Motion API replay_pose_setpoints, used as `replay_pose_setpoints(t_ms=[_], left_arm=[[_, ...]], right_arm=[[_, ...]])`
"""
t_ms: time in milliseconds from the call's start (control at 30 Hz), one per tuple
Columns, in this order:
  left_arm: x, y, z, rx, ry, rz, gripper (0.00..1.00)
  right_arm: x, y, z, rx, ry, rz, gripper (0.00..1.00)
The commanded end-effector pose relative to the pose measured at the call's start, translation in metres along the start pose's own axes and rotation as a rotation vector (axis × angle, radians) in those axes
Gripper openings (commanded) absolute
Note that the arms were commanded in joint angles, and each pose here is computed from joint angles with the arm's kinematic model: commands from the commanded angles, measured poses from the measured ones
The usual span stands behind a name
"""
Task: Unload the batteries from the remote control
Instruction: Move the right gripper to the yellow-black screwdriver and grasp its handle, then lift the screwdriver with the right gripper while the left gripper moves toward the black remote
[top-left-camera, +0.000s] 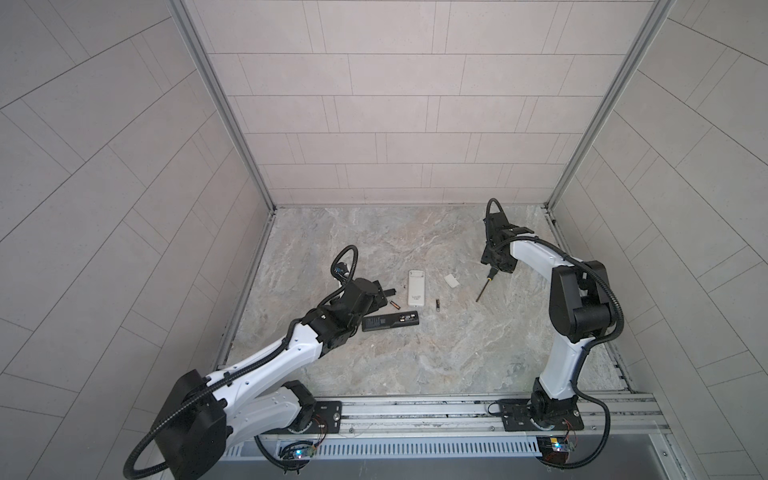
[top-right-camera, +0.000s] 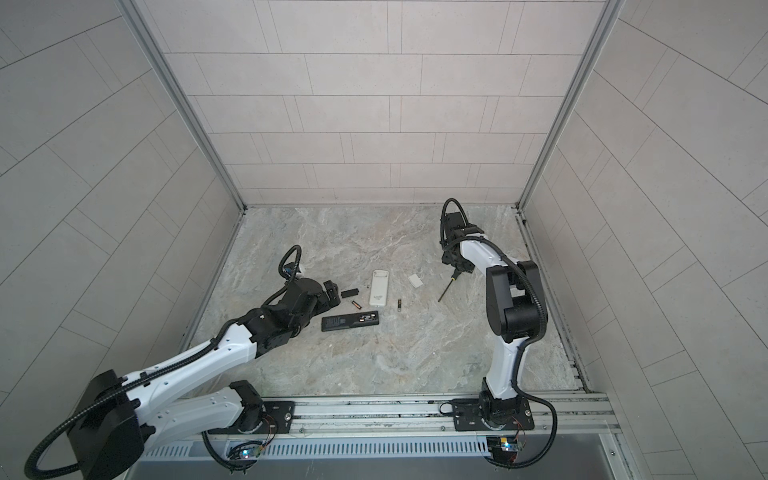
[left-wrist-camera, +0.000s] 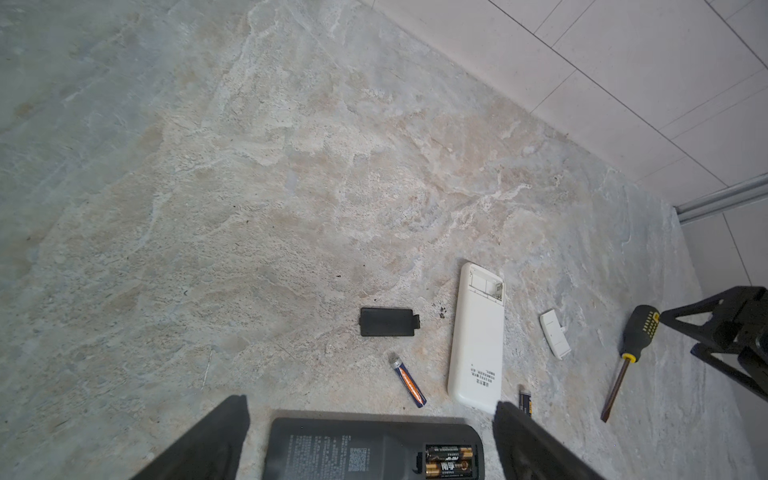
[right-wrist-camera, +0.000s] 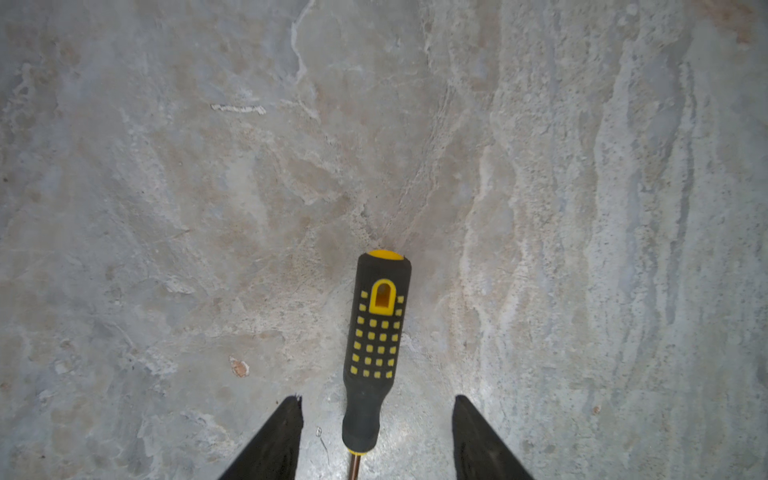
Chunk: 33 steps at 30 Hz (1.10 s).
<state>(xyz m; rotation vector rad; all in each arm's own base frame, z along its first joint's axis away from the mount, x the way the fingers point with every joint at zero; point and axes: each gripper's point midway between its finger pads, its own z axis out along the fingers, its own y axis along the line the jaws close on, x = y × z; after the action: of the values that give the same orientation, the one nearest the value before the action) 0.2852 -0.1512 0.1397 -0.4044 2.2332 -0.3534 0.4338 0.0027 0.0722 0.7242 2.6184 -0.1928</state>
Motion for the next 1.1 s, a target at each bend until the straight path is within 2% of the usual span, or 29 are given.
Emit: replay_pose_setpoints(t_ms=[0,300,433,600,900,1067], left_arm=[[-0.009,-0.022,0.006,0.049,0.031,0.101,0.96],[-0.009,-0.056,0.020,0.104,0.119,0.245,0.91],[-0.010,-0.061,0.024,0.118,0.126,0.248,0.89],[-0.010,-0.064,0.025,0.129,0.134,0.259,0.88],[-0.010,-0.068,0.020,0.145,0.154,0.293,0.86],[-0.012,-0.066,0.015,0.148,0.140,0.290,0.86]], right_arm=[[-0.008,-0.005,0.012,0.059,-0.001,0.019,0.55],[0.003,-0.007,0.031,0.107,0.061,0.038,0.49],[0.007,-0.009,0.037,0.117,0.069,0.030,0.48],[0.010,-0.007,0.041,0.101,0.068,0.034,0.40],[0.023,-0.014,0.051,0.148,0.118,0.011,0.42],[0.019,-0.014,0.046,0.130,0.083,0.024,0.30]])
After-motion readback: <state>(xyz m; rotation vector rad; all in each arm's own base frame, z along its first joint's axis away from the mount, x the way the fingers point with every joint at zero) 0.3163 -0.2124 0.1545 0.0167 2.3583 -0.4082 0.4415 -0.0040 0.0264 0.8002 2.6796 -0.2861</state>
